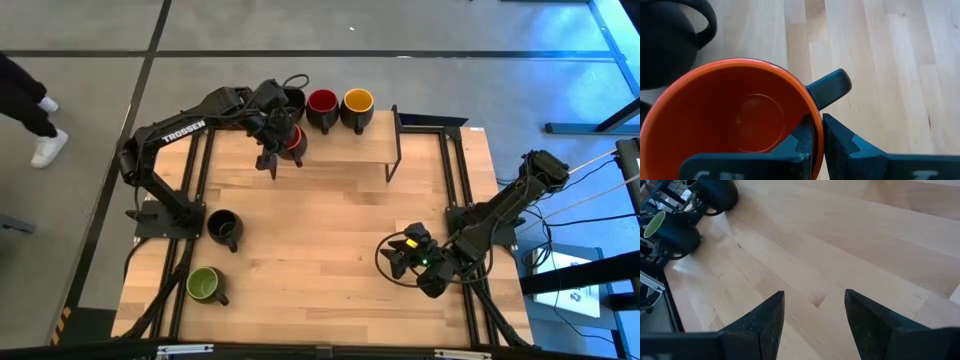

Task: Place coffee mugs
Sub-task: Put the orange mug on the shelf

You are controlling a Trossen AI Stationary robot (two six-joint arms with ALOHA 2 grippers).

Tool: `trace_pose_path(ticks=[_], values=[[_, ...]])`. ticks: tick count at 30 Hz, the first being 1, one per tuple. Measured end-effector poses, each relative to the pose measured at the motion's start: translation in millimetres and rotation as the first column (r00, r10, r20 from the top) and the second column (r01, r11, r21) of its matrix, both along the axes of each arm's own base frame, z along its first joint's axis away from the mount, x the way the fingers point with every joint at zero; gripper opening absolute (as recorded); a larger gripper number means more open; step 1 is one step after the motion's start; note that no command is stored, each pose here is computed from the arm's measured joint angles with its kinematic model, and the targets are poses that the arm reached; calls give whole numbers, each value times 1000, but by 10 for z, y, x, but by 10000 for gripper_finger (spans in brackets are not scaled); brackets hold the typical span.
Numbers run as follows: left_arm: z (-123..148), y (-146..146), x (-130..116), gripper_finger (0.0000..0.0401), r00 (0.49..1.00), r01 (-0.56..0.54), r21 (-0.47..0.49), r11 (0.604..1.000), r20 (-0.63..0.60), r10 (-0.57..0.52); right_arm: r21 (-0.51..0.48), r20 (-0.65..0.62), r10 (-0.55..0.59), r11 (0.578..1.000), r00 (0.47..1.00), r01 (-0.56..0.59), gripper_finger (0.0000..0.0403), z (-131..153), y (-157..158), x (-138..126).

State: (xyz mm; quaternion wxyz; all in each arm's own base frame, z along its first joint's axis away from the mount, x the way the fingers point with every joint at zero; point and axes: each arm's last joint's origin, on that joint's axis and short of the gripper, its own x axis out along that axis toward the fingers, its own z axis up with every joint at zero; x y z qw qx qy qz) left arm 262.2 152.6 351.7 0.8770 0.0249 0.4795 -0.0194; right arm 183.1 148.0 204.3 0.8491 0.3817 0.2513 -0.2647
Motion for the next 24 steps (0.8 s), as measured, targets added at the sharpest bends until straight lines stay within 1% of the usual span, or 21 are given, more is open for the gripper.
trace_pose_path(ticks=[9,17,24], values=[[2,-2,-1,21,999,-41,-24,999,-3,41,-1,0,0,1000,1000,0,193,0,0,0],[10,3,-4,26,993,-119,-41,992,-11,119,-5,-2,-1,1000,1000,1,193,-1,-3,-2],[11,-9,6,27,986,-168,-74,983,-12,168,-5,-1,-1,1000,1000,1,193,-1,-2,-3]])
